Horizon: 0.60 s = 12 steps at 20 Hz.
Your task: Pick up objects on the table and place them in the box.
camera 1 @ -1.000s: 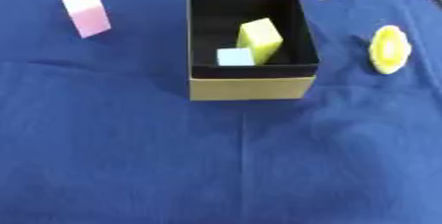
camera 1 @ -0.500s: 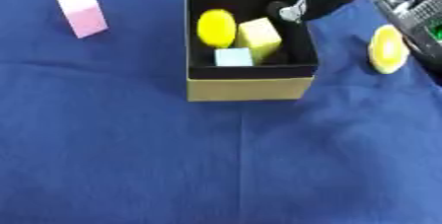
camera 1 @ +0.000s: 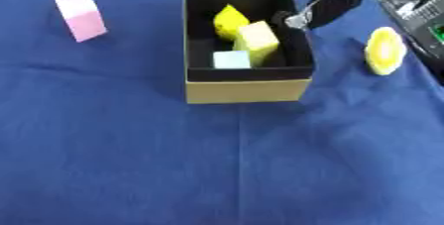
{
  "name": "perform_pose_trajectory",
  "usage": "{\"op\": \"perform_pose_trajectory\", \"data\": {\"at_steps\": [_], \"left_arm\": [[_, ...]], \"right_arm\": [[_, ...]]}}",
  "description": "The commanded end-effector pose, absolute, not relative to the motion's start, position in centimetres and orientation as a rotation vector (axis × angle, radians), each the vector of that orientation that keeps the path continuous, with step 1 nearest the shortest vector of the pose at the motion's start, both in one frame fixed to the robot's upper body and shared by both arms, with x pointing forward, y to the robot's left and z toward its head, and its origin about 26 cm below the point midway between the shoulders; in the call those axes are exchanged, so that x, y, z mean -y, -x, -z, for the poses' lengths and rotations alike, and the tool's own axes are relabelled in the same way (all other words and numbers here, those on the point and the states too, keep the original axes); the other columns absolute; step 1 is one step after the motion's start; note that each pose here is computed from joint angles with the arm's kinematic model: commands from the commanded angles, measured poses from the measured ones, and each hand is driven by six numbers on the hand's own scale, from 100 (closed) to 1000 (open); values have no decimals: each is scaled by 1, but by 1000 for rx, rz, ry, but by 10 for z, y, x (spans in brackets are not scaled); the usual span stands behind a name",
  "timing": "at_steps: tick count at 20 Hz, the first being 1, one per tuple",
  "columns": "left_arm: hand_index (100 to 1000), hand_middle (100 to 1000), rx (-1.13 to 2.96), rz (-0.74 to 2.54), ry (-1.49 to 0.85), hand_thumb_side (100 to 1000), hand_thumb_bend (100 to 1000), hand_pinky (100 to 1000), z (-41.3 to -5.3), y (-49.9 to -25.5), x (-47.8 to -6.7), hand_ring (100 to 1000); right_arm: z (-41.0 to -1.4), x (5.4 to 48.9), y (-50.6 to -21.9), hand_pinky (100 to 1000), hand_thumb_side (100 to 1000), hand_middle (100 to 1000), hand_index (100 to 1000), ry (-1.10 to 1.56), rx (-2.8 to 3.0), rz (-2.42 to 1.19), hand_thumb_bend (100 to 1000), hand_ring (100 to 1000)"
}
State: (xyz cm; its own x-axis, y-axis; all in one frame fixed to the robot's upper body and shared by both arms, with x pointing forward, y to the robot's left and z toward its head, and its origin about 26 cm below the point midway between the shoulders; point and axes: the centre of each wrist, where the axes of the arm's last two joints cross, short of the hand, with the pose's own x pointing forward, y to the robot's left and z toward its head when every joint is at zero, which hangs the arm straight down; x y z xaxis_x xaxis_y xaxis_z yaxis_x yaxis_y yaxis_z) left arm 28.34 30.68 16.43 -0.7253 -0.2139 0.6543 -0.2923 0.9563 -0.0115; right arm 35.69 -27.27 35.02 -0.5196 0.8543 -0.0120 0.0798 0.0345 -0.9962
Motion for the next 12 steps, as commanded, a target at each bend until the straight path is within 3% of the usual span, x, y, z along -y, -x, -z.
{"op": "perform_pose_trajectory", "data": {"at_steps": [1,12], "left_arm": [[809,521,2434,-126,-388,637,176,775,-173,-280,-313,565],[809,522,2430,-138,-414,632,176,776,-171,-278,-316,564]], "right_arm": [[-366,294,-339,840,100,736,795,1017,1658,-1552,394,847],[-343,358,-317,850,100,753,803,1104,1482,-1425,396,857]]}}
